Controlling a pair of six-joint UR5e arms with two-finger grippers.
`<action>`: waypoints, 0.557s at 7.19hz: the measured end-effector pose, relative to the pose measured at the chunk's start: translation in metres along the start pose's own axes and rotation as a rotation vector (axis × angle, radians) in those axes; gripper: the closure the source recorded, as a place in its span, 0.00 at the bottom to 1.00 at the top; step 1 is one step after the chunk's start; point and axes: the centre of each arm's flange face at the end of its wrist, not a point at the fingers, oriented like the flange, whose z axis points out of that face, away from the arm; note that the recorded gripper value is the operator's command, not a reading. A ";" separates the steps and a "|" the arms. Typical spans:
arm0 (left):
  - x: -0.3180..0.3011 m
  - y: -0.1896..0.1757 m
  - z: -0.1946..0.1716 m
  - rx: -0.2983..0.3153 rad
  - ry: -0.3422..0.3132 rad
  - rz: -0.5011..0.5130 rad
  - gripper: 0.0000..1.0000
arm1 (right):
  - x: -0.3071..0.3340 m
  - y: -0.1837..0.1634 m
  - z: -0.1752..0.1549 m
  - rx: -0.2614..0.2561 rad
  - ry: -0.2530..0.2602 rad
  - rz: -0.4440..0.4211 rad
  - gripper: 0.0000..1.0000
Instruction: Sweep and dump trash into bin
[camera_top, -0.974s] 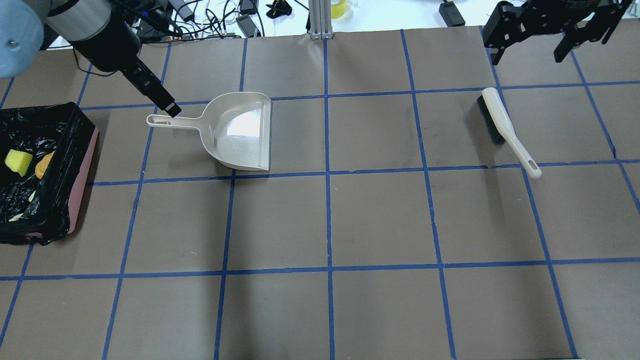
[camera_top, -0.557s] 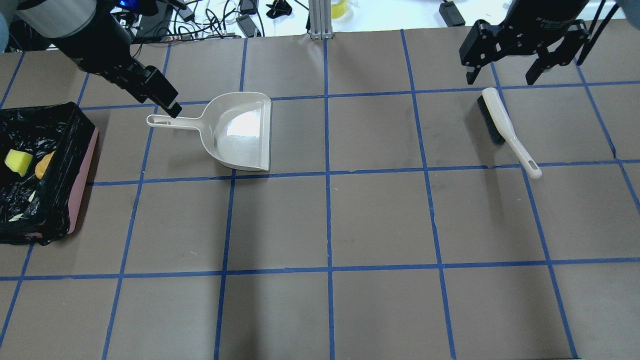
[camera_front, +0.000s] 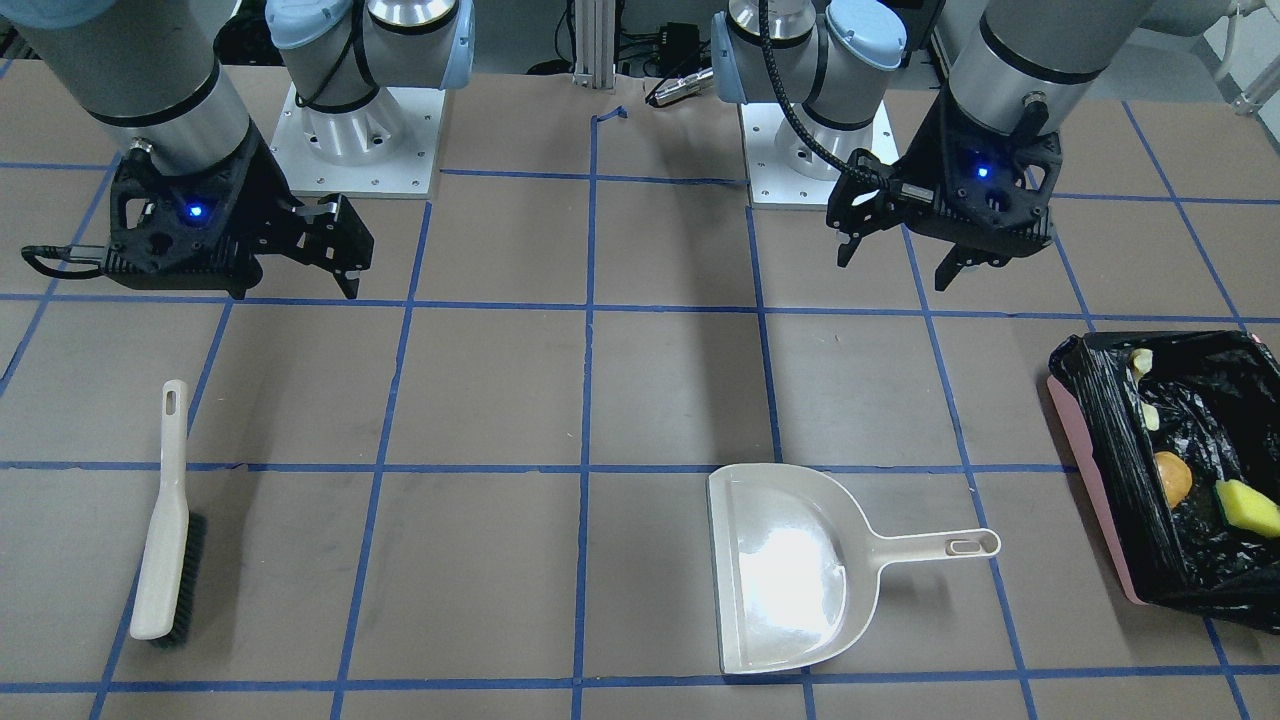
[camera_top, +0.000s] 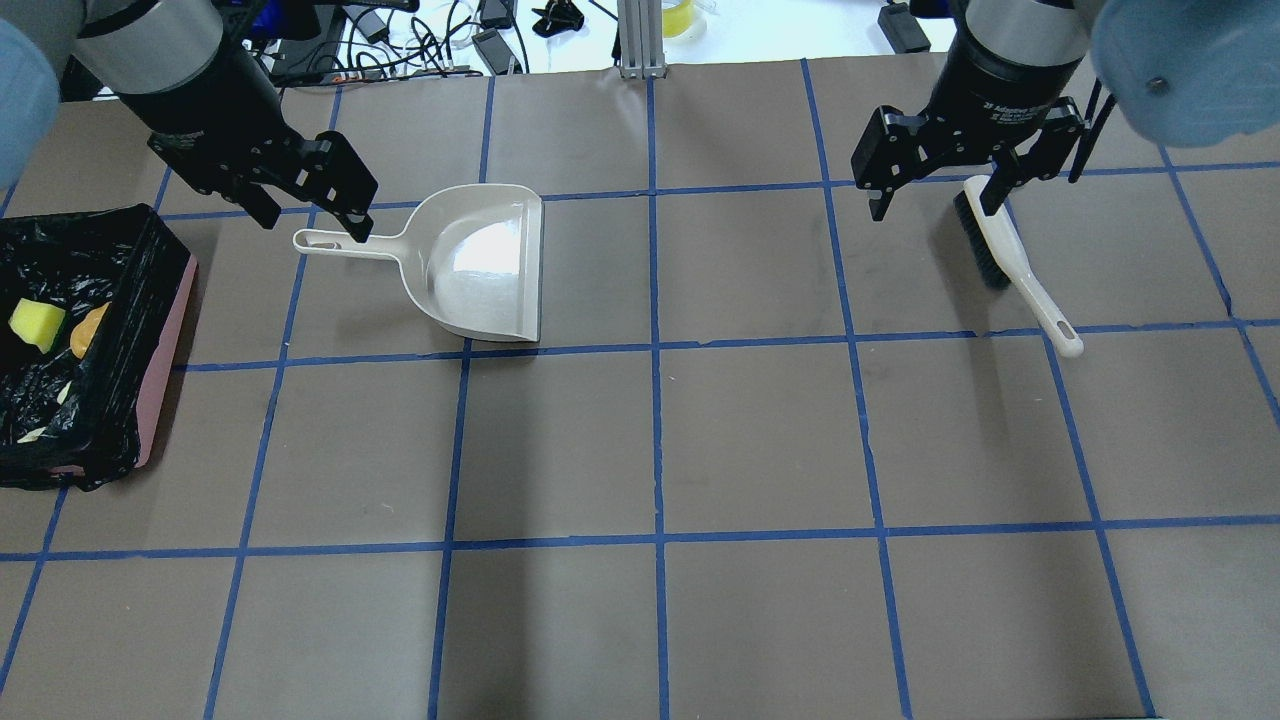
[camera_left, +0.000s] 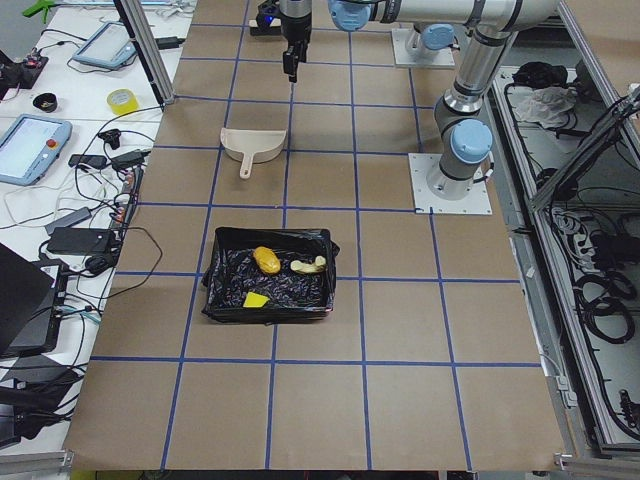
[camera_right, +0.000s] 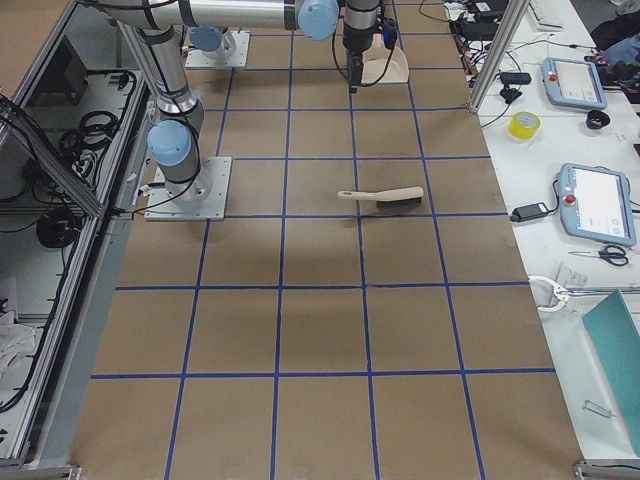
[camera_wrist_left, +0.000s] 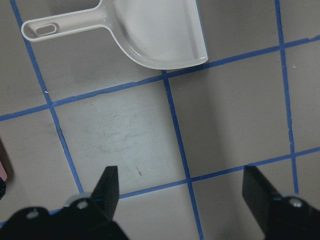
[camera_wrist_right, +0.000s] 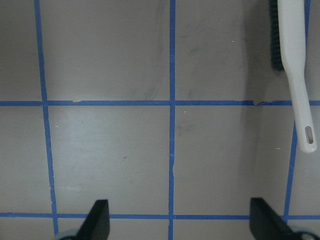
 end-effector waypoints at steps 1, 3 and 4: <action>0.005 -0.001 0.000 0.006 -0.005 -0.045 0.00 | -0.004 0.001 0.000 0.001 0.005 -0.010 0.00; 0.009 0.001 -0.003 0.018 -0.007 -0.102 0.00 | -0.004 0.000 0.002 0.000 0.039 -0.016 0.00; 0.010 0.002 -0.004 0.022 -0.006 -0.111 0.00 | -0.003 -0.001 0.003 0.000 0.046 -0.016 0.00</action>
